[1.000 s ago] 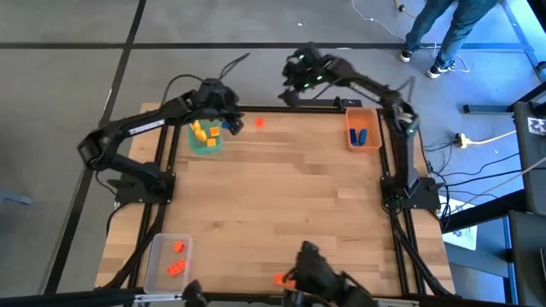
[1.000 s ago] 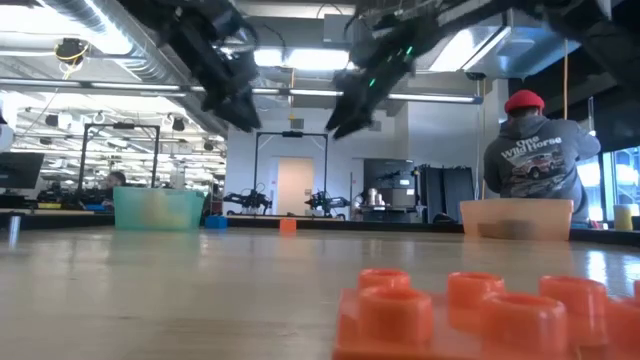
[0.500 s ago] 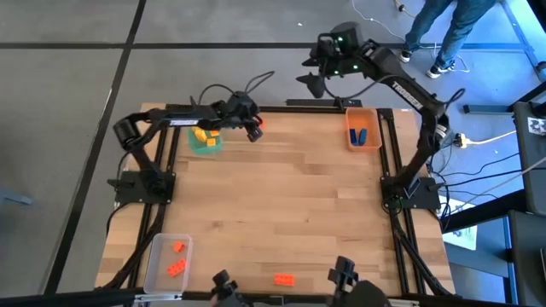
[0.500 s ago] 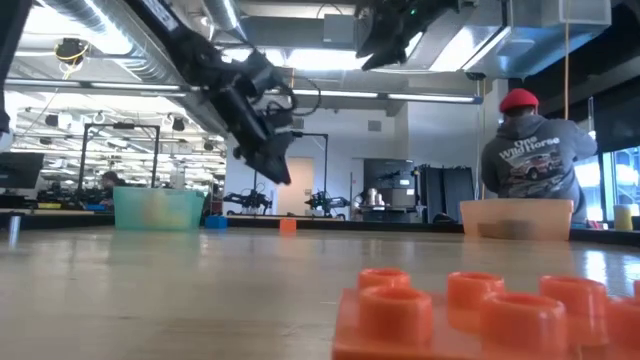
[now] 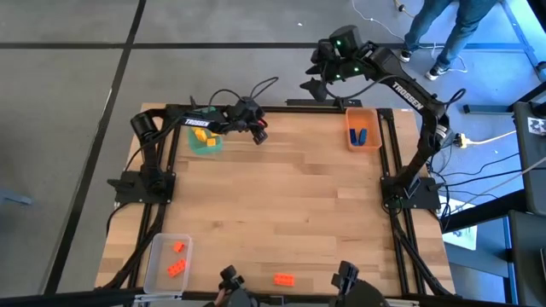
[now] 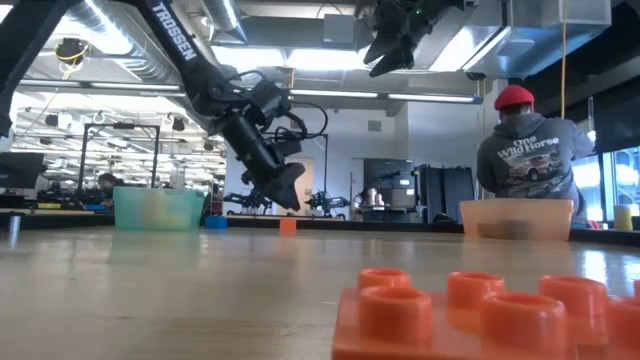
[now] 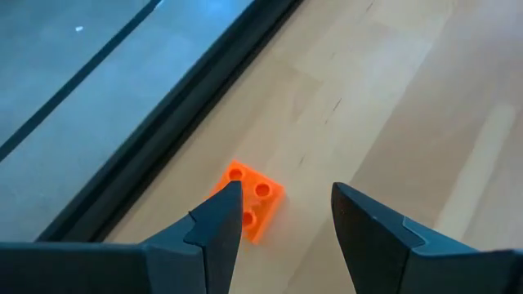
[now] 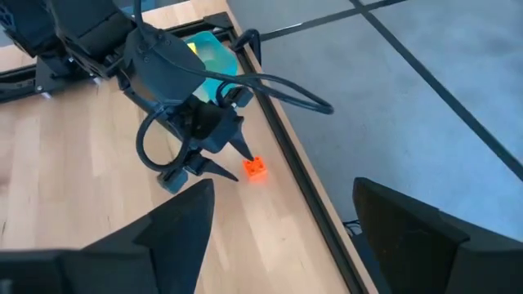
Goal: Sort & place blocks by color
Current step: Put the orange game piece into the transparent bin
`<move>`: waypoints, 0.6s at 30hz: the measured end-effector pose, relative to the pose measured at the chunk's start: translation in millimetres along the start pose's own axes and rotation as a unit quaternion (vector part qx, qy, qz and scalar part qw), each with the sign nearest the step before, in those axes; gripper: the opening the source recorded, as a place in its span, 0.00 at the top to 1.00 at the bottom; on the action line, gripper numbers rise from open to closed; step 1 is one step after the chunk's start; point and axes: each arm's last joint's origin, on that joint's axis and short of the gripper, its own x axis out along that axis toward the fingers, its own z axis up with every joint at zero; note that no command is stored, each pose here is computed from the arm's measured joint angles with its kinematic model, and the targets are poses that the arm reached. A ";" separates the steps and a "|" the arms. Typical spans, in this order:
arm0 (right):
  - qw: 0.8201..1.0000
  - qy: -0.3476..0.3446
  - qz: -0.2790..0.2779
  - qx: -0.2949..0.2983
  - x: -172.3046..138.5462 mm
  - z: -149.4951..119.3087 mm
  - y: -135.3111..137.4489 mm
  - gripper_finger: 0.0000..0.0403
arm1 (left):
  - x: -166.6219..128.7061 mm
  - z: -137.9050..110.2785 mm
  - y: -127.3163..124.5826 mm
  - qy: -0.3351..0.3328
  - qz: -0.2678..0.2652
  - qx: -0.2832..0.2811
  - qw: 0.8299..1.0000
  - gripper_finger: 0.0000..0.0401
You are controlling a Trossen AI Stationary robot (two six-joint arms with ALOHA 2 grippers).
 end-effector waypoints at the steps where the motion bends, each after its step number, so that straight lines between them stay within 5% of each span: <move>1: 1.000 0.000 0.000 0.002 0.1 0.0 0.1 0.28 | 0.9 0.6 0.1 -0.006 0.003 0.000 1.000 0.55; 18: 1.000 0.002 0.001 0.018 0.2 -0.4 0.3 0.28 | 3.7 -3.6 24.4 0.006 0.032 -0.022 0.999 0.55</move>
